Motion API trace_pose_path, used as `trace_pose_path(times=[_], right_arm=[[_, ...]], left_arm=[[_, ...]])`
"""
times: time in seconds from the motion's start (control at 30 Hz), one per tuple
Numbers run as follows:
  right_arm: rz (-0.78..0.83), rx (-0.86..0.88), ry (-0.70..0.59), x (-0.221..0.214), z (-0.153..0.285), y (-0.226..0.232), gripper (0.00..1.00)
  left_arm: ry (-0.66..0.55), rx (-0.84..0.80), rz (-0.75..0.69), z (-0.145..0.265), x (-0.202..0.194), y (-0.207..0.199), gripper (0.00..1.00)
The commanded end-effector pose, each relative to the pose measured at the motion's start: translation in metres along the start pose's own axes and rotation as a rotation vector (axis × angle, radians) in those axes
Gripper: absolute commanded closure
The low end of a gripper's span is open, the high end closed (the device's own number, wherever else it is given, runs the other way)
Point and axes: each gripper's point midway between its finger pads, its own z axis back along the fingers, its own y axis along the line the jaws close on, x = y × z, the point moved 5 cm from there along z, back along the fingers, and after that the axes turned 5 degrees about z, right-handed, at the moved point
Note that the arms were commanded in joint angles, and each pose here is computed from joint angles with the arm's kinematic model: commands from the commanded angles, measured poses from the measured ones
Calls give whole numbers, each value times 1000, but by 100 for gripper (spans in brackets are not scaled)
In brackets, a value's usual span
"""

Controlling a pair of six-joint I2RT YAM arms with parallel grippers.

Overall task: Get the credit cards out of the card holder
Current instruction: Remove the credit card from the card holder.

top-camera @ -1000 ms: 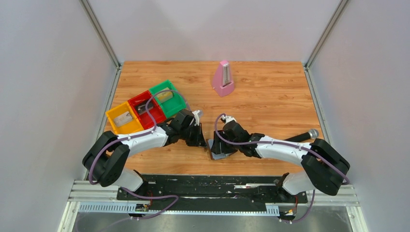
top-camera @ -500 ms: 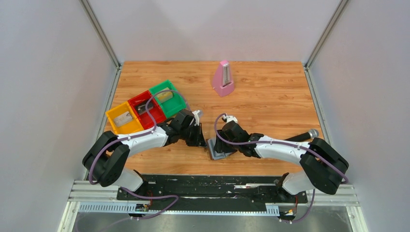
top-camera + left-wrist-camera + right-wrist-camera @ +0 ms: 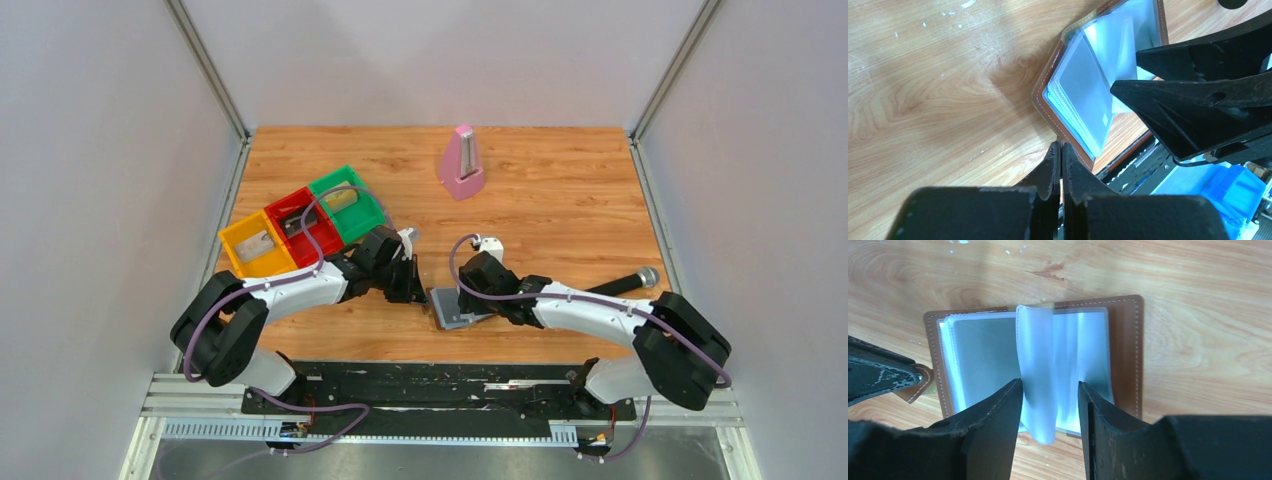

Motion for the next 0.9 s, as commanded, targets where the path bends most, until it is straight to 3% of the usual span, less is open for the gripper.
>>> trace_pose_path(times=[0.0, 0.4, 0.67, 0.87], right_arm=[[-5, -52, -63, 16, 12, -4, 55], [-24, -115, -80, 30, 29, -15, 59], [-48, 219, -167, 57, 62, 34, 59], [-27, 303, -148, 50, 49, 46, 57]], left_arm=[[-23, -30, -28, 7, 4, -10, 100], [-17, -68, -25, 7, 5, -17, 100], [-20, -92, -21, 6, 8, -22, 100], [-14, -91, -15, 4, 7, -21, 100]])
